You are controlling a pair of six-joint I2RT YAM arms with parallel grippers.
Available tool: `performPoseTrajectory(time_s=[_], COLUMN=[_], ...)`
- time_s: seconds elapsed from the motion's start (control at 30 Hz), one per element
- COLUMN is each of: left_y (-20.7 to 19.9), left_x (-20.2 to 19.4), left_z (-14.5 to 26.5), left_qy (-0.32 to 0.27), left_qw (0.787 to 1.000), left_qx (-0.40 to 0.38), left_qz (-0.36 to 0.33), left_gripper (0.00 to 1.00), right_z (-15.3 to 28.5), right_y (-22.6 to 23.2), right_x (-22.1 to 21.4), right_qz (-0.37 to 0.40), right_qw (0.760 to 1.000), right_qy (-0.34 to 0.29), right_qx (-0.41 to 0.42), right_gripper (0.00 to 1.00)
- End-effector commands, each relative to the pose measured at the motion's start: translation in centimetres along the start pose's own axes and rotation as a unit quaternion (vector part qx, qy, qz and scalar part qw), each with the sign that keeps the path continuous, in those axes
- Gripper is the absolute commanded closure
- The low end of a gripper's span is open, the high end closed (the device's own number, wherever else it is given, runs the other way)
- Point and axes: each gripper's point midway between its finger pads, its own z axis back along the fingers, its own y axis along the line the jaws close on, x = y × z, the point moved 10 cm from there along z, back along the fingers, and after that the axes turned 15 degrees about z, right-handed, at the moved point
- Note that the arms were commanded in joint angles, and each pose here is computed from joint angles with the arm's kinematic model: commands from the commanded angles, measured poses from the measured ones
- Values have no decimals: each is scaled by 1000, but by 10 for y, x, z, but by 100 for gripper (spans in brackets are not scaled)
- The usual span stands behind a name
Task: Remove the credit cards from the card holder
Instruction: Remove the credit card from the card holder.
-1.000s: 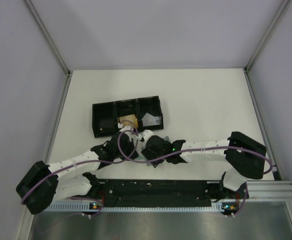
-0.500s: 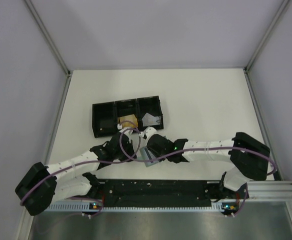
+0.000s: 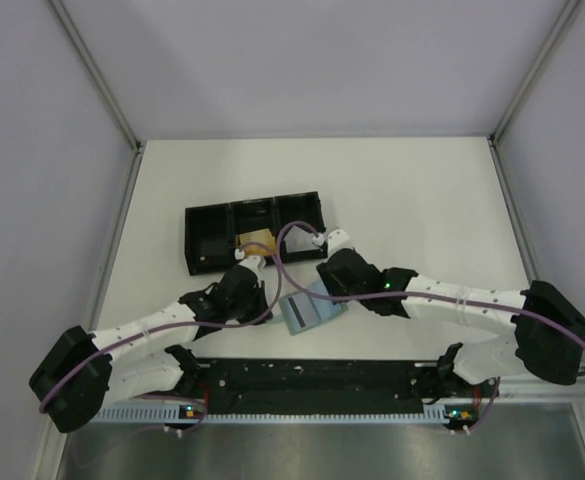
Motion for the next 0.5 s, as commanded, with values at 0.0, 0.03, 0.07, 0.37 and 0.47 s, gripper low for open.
performPoseTrajectory(time_s=[0.0,0.03,0.07,0.37,0.47], left_y=[-12,-12,-12,-13,-14], left_x=[9,9,9,9,9], left_z=[5,5,5,6,5], left_qy=[-19,-19,-19,-18,-17], left_qw=[1000,1000,1000,999,999], left_qx=[-20,-22,-23,-26,-26], left_qz=[-10,-9,-10,-9,-9], left_gripper=[100,100,100,100,100], right_z=[24,26,28,2,-7], right_y=[16,21,26,62,69], right_x=[28,32,35,28,22], right_qz=[17,25,37,123,139], right_qw=[990,985,980,966,966], right_qy=[-103,-120,-134,-77,-55], right_qx=[96,120,143,214,209], right_gripper=[50,50,50,33,26])
